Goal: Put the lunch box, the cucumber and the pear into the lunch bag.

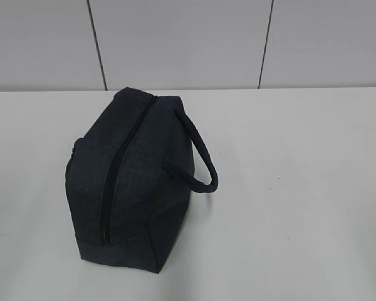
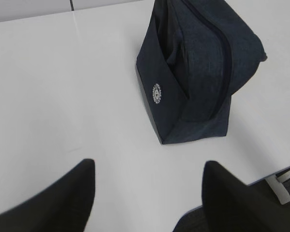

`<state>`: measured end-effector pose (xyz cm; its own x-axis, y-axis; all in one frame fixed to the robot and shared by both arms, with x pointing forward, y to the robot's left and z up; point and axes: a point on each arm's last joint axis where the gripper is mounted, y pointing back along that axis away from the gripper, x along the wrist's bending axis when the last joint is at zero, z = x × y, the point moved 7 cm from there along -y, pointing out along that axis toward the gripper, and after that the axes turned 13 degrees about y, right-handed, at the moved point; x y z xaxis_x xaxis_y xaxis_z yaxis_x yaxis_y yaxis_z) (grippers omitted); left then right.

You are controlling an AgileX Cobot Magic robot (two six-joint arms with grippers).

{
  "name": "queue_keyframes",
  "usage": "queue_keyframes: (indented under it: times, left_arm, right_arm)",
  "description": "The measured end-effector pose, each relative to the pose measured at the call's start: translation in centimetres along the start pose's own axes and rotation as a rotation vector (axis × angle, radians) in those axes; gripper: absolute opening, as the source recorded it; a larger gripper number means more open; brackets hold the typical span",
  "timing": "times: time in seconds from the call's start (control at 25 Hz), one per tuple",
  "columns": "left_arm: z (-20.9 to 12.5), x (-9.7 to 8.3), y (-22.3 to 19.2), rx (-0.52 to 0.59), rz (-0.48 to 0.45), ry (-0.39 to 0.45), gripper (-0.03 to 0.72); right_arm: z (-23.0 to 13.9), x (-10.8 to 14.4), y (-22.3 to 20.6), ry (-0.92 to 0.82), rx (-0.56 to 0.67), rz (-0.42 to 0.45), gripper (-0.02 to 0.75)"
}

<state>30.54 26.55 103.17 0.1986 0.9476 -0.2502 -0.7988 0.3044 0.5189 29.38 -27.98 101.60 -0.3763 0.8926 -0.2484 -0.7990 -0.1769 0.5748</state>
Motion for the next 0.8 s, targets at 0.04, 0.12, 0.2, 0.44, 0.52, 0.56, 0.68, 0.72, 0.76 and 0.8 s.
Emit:
queue_keyframes:
  times: [0.04,0.12,0.2,0.44,0.52,0.56,0.68,0.72,0.76,0.8]
  left_arm:
    - [-0.5,0.0,0.2,0.007,0.0,-0.002,0.417]
    - [-1.2,0.1,0.4,0.011,-0.001,-0.005,0.412]
    - [-1.5,0.2,0.7,-0.006,-0.005,-0.009,0.409]
    - [-1.6,0.6,1.5,-0.061,0.018,-0.032,0.404]
    - [-1.6,0.8,1.5,-0.061,0.027,-0.036,0.404]
    - [-1.6,0.8,1.5,-0.062,0.029,-0.037,0.404]
    - [-1.6,1.0,1.5,-0.063,0.04,-0.042,0.403]
    - [-1.6,1.1,1.5,-0.063,0.044,-0.044,0.403]
    - [-1.6,1.1,1.5,-0.063,0.046,-0.045,0.403]
    - [-1.6,1.1,1.5,-0.063,0.048,-0.046,0.403]
  right_arm:
    - [-0.5,0.2,0.0,0.001,-0.015,-0.005,0.339]
    - [-0.9,0.4,0.2,0.003,-0.038,-0.014,0.339]
    - [-1.1,0.4,0.2,0.004,-0.052,-0.019,0.338]
    - [-1.2,0.5,0.2,0.004,-0.054,-0.02,0.338]
    - [-1.2,0.5,0.2,0.004,-0.054,-0.02,0.338]
    - [-1.2,0.5,0.2,0.004,-0.054,-0.02,0.338]
    - [-1.2,0.5,0.2,0.004,-0.054,-0.02,0.338]
    - [-1.2,0.5,0.2,0.004,-0.054,-0.02,0.338]
    - [-1.2,0.5,0.2,0.004,-0.054,-0.02,0.338]
    - [-1.2,0.5,0.2,0.004,-0.054,-0.02,0.338]
